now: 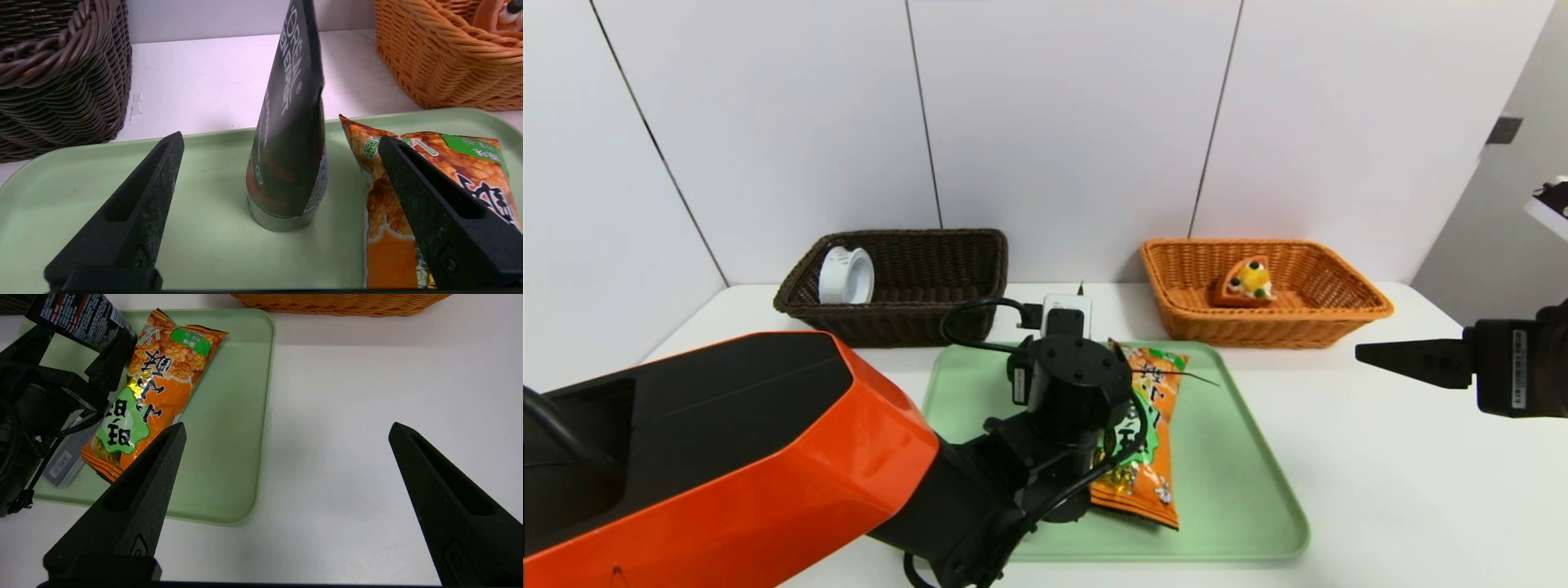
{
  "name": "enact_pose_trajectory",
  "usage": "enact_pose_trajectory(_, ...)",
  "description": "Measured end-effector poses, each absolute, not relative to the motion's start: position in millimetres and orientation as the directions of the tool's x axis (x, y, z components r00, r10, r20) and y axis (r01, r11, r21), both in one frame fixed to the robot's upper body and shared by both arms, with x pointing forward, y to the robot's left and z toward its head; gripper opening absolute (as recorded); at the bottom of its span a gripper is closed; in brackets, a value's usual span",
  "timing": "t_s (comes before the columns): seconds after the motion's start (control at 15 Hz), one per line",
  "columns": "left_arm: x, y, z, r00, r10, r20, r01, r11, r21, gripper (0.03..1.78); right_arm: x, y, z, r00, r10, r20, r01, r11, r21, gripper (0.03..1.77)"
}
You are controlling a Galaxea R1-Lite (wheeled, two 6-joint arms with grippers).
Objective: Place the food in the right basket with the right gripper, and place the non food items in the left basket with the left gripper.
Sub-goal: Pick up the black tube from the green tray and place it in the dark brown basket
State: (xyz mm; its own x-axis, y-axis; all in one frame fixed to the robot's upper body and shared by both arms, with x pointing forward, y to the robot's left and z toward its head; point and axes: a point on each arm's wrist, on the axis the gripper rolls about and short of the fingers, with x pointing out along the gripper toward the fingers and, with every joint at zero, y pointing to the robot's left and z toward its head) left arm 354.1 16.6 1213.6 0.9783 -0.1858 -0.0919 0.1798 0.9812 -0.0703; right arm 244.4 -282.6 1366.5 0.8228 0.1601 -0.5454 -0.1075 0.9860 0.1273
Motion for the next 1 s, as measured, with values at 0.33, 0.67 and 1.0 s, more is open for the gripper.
enact_pose_trajectory(0.33,369,15,1220,0.985,-0.164,-0.061,0.161,0.985,-0.059,1.69,237,-284,1367,0.829,0.168,-0.533,-0.117,0.985,0.129,1.71)
enact_pose_trajectory(0.67,376,13,1214,0.986,-0.155,-0.063,0.151,0.987,-0.057,1.63,231,-286,1367,0.834,0.172,-0.524,-0.12,0.984,0.132,1.71)
enact_pose_trajectory(1.0,380,14,1210,0.986,-0.154,-0.068,0.15,0.987,-0.053,0.91,230,-287,1368,0.836,0.173,-0.521,-0.123,0.984,0.13,1.71)
